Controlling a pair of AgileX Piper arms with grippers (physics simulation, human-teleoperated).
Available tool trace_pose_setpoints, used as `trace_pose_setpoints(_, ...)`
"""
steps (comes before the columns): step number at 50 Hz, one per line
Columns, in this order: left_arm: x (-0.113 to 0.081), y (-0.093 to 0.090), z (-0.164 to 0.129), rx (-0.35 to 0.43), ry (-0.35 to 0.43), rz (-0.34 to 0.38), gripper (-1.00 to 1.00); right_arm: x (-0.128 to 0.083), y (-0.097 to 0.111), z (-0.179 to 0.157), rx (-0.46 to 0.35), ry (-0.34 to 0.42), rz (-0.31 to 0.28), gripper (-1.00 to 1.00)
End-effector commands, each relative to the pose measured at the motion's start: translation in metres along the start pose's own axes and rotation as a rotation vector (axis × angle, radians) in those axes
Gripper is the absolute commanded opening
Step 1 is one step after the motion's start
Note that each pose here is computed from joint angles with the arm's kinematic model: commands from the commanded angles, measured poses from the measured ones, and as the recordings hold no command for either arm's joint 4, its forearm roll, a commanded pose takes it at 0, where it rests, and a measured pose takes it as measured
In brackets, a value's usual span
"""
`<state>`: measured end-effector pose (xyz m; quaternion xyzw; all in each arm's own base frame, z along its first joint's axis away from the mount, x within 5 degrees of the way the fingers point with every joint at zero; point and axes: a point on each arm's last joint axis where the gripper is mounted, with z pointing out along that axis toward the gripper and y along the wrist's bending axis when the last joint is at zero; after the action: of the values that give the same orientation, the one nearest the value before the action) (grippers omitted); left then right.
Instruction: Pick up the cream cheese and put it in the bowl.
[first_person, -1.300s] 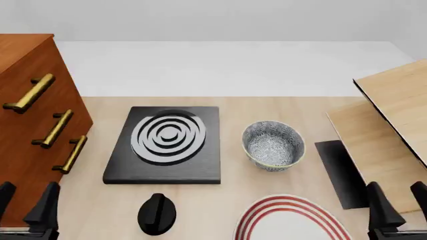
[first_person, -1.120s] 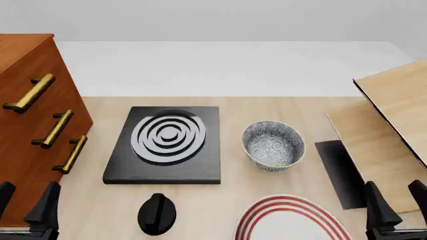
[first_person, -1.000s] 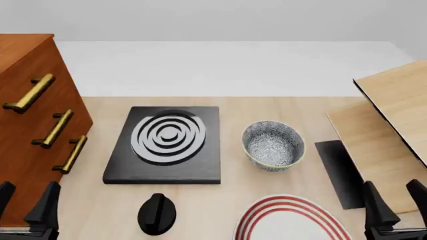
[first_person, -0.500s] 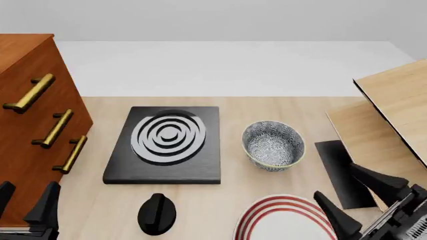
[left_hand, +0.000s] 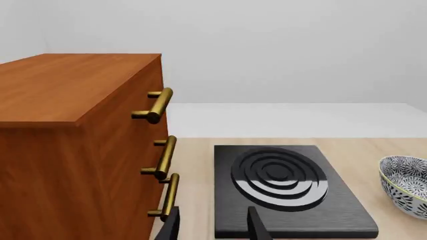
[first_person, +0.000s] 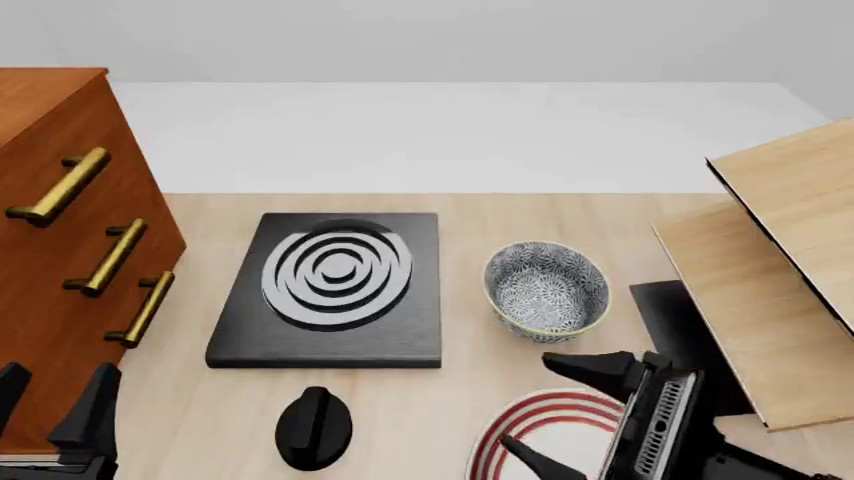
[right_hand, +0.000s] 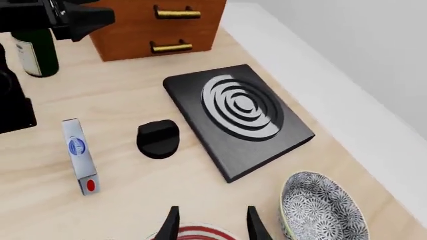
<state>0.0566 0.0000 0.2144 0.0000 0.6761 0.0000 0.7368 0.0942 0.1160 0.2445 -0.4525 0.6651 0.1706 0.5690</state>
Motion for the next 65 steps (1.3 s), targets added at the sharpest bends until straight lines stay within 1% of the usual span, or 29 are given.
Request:
trace_pose_setpoints(1,0.0,0.0,0.0,0.0,0.0,0.0,1.0,-0.001,0.028,0.038,-0.156,0.037,-0.039,1.0)
trace_pose_setpoints(7,0.0,0.0,0.0,0.0,0.0,0.0,1.0,0.0,0.042,0.057,-0.213,0.063,-0.056,1.0)
trace_pose_setpoints(12,0.0,0.0,0.0,0.0,0.0,0.0,1.0,-0.002,0.054,0.065,-0.26,0.068,-0.062,1.0)
trace_pose_setpoints(15,0.0,0.0,0.0,0.0,0.0,0.0,1.0,-0.002,0.057,0.069,-0.271,0.074,-0.067,1.0)
trace_pose_setpoints(16,0.0,0.0,0.0,0.0,0.0,0.0,1.0,-0.002,0.064,0.074,-0.296,0.082,-0.07,1.0)
trace_pose_setpoints(20,0.0,0.0,0.0,0.0,0.0,0.0,1.0,-0.003,0.071,0.08,-0.319,0.088,-0.076,1.0)
trace_pose_setpoints(25,0.0,0.0,0.0,0.0,0.0,0.0,1.0,-0.004,0.087,0.09,-0.364,0.095,-0.078,1.0)
trace_pose_setpoints(26,0.0,0.0,0.0,0.0,0.0,0.0,1.0,-0.006,0.099,0.096,-0.4,0.101,-0.076,1.0)
trace_pose_setpoints(41,0.0,0.0,0.0,0.0,0.0,0.0,1.0,-0.005,0.125,0.11,-0.461,0.115,-0.073,1.0)
trace_pose_setpoints(43,0.0,0.0,0.0,0.0,0.0,0.0,1.0,-0.002,0.125,0.113,-0.46,0.118,-0.081,1.0)
trace_pose_setpoints(49,0.0,0.0,0.0,0.0,0.0,0.0,1.0,-0.003,0.129,0.116,-0.465,0.113,-0.071,1.0)
trace_pose_setpoints(59,0.0,0.0,0.0,0.0,0.0,0.0,1.0,0.004,0.138,0.123,-0.476,0.123,-0.057,1.0)
trace_pose_setpoints(60,0.0,0.0,0.0,0.0,0.0,0.0,1.0,0.007,0.145,0.128,-0.487,0.127,-0.051,1.0)
trace_pose_setpoints(65,0.0,0.0,0.0,0.0,0.0,0.0,1.0,0.013,0.15,0.134,-0.489,0.138,-0.038,1.0)
